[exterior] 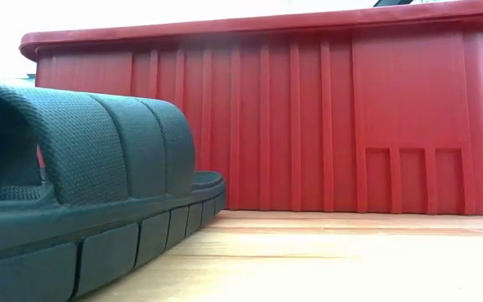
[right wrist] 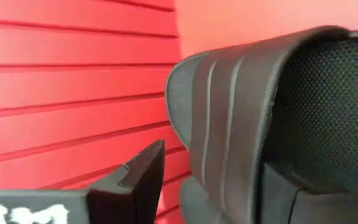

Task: Pick and place slides into bin
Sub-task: Put the black slide into the red bin, then adjust the red bin, then put the black slide into the red bin

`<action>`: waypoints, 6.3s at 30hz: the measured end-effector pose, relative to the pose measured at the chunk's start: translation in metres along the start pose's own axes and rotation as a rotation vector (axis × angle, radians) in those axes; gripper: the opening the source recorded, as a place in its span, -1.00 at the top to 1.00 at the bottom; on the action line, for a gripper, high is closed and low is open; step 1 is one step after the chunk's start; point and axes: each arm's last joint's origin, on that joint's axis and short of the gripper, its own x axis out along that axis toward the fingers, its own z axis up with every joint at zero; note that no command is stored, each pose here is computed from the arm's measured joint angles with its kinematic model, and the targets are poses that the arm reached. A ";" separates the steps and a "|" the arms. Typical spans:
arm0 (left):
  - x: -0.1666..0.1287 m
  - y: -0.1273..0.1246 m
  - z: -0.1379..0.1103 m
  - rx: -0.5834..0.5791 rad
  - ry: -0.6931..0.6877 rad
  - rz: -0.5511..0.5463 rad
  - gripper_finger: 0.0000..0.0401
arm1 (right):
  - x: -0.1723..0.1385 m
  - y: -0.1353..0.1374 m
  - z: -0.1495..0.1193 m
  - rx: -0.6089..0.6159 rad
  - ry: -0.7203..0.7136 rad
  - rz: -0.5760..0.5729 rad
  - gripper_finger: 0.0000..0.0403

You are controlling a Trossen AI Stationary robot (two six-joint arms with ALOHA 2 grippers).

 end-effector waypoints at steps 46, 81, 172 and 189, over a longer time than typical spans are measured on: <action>0.000 0.000 0.000 0.052 0.005 0.000 0.00 | -0.098 0.113 -0.003 -0.201 -0.869 -0.450 0.09; -0.043 0.000 -0.011 0.055 0.278 -0.563 0.00 | -0.057 0.228 0.000 -0.468 -1.462 -0.069 0.09; -0.091 -0.136 -0.049 -0.104 0.594 -0.776 0.00 | 0.028 0.270 -0.060 -0.645 -0.546 0.136 0.09; -0.102 -0.175 -0.114 0.122 1.038 -0.901 0.00 | -0.011 0.284 -0.047 -0.721 -0.959 0.125 0.09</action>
